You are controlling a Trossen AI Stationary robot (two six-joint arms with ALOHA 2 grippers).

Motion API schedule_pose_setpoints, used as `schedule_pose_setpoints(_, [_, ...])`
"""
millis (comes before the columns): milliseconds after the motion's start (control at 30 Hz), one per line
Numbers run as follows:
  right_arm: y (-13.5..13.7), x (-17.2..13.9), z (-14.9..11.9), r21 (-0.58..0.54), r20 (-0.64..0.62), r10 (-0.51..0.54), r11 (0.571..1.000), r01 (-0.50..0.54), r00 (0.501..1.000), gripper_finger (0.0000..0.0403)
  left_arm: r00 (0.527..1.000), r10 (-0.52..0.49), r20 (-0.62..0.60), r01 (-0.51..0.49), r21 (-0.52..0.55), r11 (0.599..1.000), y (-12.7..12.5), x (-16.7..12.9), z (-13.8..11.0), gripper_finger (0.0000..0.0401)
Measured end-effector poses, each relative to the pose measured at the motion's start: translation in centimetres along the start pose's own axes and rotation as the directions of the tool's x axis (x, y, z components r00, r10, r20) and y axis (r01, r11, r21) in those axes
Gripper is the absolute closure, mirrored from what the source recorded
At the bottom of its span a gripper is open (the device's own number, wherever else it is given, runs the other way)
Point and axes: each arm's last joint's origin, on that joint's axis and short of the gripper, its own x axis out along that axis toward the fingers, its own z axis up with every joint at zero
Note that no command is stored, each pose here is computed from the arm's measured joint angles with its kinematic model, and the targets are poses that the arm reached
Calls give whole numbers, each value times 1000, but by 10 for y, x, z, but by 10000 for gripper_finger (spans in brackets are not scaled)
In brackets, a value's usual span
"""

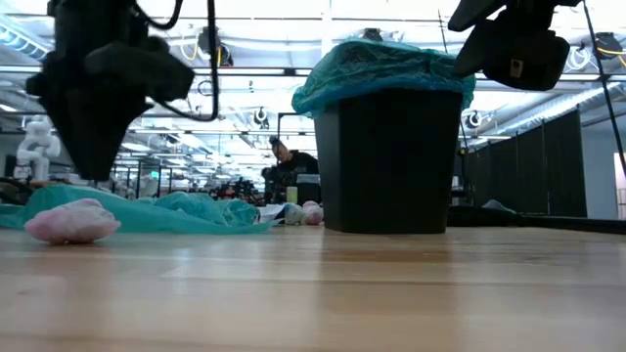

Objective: Place trash/remove bag and relplace
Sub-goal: Put the pink trash bag into the trash bin

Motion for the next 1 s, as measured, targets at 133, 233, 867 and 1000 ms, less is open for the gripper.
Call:
schedule_pose_setpoints(133, [0, 0, 0, 7, 0, -1, 1000, 1, 1000, 234, 999, -1, -45, 3, 30, 1000, -9, 13, -1, 262])
schedule_pose_setpoints(233, [0, 0, 0, 7, 1, -1, 1000, 1, 1000, 234, 997, -42, -65, 44, 33, 998, -20, 23, 0, 262])
schedule_pose_setpoints(867, [0, 0, 0, 16, 1, -6, 1000, 6, 1000, 234, 960, -271, 63, 258, 164, 952, -67, -12, 9, 399])
schedule_pose_setpoints(1000, [0, 0, 0, 12, 1, -5, 1000, 5, 1000, 234, 927, -322, 195, 287, 187, 939, -62, -49, 18, 400])
